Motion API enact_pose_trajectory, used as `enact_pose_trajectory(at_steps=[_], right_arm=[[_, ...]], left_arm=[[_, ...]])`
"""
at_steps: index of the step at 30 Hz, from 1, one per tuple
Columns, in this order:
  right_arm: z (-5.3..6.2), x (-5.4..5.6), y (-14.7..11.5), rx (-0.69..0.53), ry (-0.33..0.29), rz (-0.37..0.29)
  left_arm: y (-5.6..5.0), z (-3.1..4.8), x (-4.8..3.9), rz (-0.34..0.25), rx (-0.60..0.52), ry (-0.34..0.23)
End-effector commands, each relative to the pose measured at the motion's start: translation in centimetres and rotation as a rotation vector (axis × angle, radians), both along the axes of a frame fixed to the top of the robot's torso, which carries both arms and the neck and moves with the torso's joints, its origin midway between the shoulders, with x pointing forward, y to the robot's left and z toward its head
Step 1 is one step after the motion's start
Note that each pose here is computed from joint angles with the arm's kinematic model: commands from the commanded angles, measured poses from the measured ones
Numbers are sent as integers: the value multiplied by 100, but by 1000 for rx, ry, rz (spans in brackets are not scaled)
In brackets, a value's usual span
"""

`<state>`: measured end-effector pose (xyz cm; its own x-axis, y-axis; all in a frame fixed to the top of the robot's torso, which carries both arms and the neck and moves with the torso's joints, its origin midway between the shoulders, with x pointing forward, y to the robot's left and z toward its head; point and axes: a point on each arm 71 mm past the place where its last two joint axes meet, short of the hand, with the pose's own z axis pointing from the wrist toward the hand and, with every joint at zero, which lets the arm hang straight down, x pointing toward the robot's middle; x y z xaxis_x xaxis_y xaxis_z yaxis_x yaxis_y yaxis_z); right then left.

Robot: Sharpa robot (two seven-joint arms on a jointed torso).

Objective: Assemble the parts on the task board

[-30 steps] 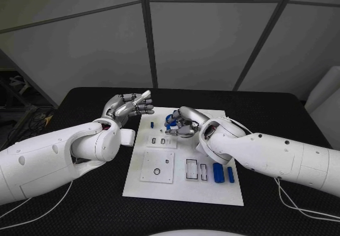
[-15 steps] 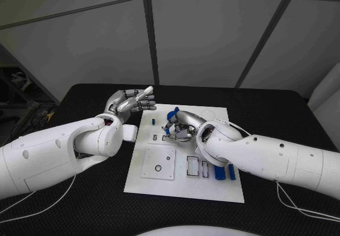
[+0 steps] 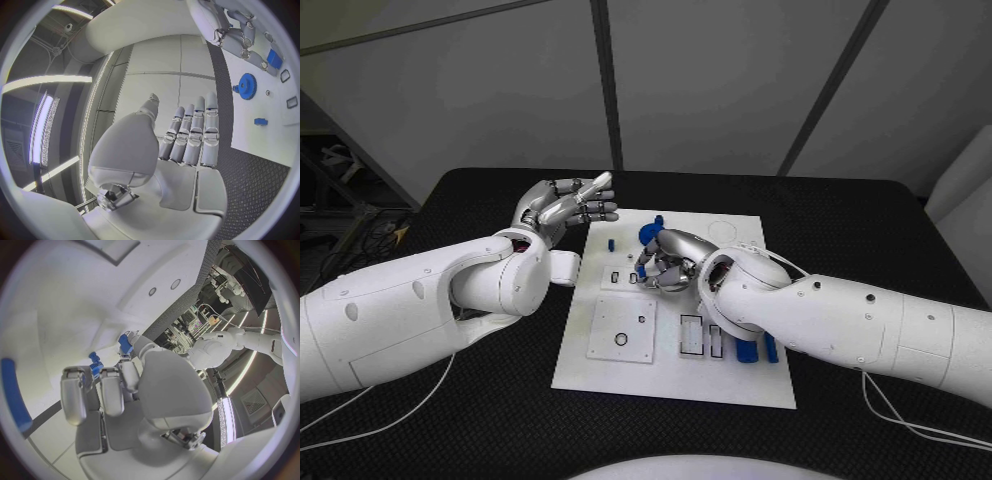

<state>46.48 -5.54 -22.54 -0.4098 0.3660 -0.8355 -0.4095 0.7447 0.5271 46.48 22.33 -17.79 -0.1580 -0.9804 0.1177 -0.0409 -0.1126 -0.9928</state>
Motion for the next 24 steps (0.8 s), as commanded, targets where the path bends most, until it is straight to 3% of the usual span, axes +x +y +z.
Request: enact_pose_trajectory(at_steps=[1,24], right_arm=[[-10,9,1,-22,-2,2],[-66,53,17,-49,4,0]], left_arm=[[-29,26,-5,-16,-3,-16],[-44,25,-5,-22,-5,-15]])
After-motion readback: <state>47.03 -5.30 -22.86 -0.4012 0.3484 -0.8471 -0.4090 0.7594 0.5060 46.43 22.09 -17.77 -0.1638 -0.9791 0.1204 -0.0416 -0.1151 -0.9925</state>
